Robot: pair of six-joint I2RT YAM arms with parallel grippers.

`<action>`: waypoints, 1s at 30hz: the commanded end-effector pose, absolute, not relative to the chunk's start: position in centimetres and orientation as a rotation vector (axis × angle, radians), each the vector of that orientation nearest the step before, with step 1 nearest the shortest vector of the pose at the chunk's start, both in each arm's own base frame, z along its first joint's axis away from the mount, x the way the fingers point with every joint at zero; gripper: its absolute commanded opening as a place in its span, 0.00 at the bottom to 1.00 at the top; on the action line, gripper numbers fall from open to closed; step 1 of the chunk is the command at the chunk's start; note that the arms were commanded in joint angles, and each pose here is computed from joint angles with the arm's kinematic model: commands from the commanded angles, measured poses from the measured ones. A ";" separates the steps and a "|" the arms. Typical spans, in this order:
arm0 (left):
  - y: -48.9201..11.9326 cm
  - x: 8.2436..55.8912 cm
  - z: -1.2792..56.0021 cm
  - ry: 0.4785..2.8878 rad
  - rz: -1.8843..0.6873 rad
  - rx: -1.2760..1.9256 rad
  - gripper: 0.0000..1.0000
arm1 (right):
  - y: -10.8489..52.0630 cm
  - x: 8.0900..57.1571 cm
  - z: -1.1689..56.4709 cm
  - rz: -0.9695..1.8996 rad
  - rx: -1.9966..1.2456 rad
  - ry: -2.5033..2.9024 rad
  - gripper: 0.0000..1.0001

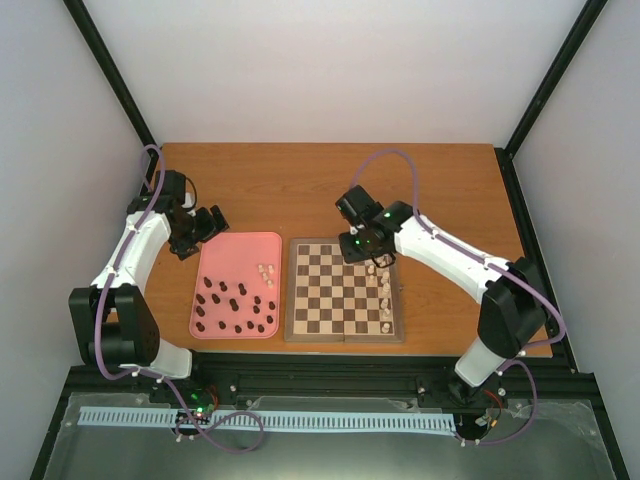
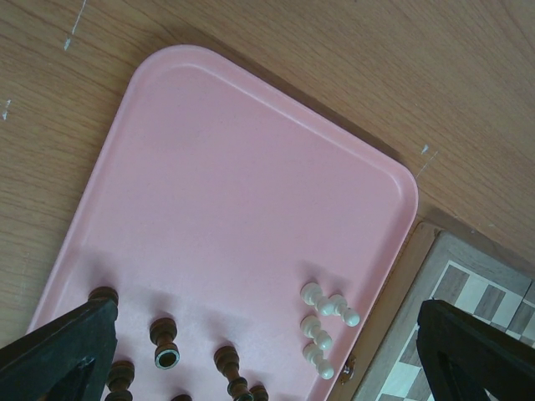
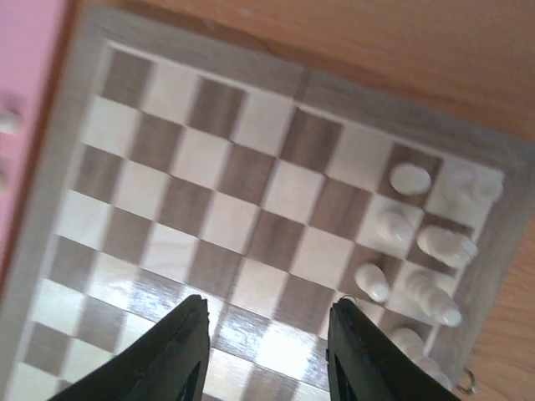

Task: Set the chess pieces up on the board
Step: Place the chess piece on the chessboard, then pick up the chess piece from the storage box.

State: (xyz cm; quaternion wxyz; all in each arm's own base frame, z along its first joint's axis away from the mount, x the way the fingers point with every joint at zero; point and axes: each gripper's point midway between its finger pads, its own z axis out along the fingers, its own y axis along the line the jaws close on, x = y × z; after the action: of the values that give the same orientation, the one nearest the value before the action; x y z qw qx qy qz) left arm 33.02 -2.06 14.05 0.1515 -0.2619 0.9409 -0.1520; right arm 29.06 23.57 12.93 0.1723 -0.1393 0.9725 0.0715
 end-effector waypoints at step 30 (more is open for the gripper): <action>-2.5 32.5 16.3 2.656 -0.474 -0.696 1.00 | 46.3 29.9 6.6 0.498 -0.938 2.663 0.45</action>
State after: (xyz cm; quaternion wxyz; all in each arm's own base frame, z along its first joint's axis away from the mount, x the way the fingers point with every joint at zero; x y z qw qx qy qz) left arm 32.53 -2.24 15.22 0.1628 -0.2582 0.9389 -0.1589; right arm 29.10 45.62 6.40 0.1233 -0.3193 0.9234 0.1735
